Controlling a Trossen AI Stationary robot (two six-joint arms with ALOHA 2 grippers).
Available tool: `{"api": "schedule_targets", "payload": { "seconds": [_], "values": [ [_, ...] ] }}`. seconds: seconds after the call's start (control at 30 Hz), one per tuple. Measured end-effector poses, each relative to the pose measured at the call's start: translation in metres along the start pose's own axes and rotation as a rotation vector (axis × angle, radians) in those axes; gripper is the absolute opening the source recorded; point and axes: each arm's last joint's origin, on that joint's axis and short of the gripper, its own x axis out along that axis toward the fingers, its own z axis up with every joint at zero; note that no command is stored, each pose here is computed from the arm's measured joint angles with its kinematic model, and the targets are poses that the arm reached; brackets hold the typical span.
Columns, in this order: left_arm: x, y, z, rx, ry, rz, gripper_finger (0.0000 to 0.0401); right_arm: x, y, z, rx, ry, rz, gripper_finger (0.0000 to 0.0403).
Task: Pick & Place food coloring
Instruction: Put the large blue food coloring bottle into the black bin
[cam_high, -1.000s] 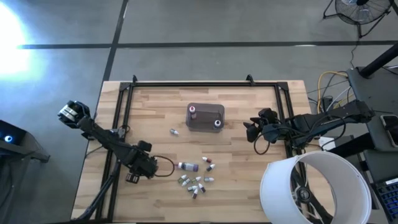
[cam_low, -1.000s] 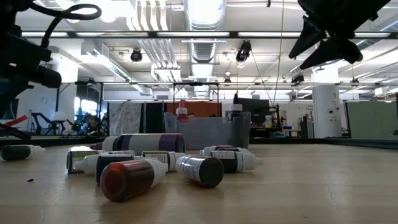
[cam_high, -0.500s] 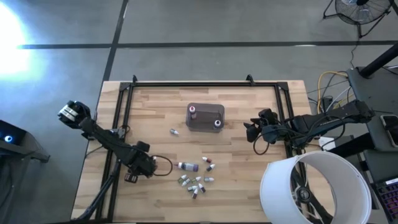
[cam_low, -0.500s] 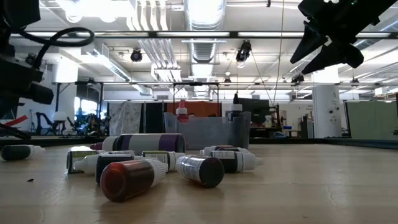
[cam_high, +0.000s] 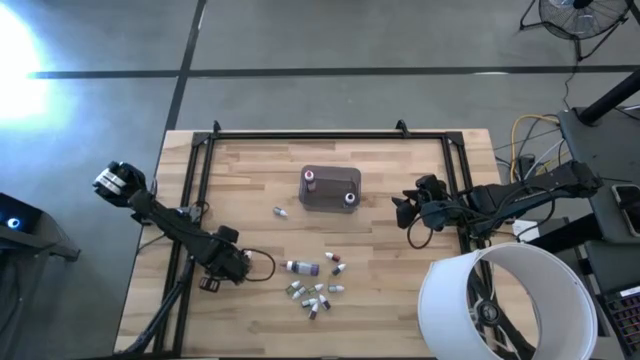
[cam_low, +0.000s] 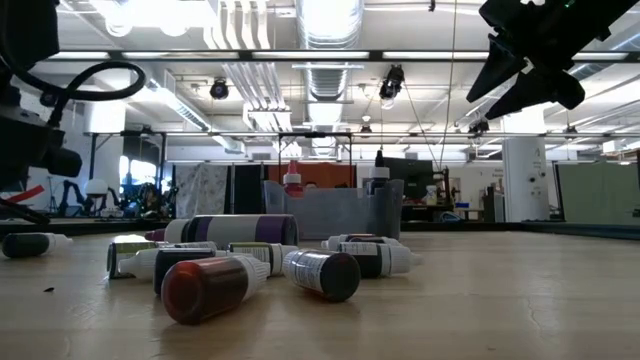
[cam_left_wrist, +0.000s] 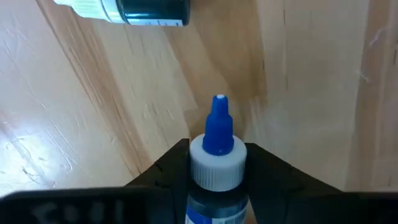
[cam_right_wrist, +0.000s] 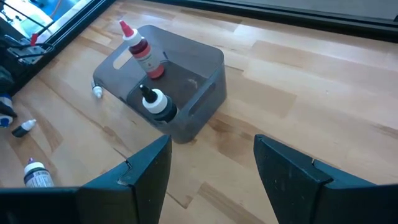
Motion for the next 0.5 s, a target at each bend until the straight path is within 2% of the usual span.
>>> {"api": "schedule_targets", "payload": {
  "seconds": [0.17, 0.3, 0.4, 0.5],
  "values": [
    [-0.011, 0.0, 0.008, -0.019, -0.058, 0.057, 0.0077, 0.0, 0.0, 0.0, 0.0, 0.0, 0.0, 0.0221],
    [-0.037, 0.006, 0.019, -0.135, -0.171, 0.165, 0.0078, 0.0, 0.0, 0.0, 0.0, -0.001, 0.0, 0.0221],
    [-0.065, 0.015, 0.023, -0.317, -0.359, 0.275, 0.0078, 0.0, 0.0, 0.0, 0.001, -0.005, -0.002, 0.0221],
    [-0.093, 0.025, 0.015, -0.615, -0.635, 0.393, 0.0078, 0.0, 0.0, 0.001, 0.007, -0.015, -0.005, 0.0221]
  ]
}}
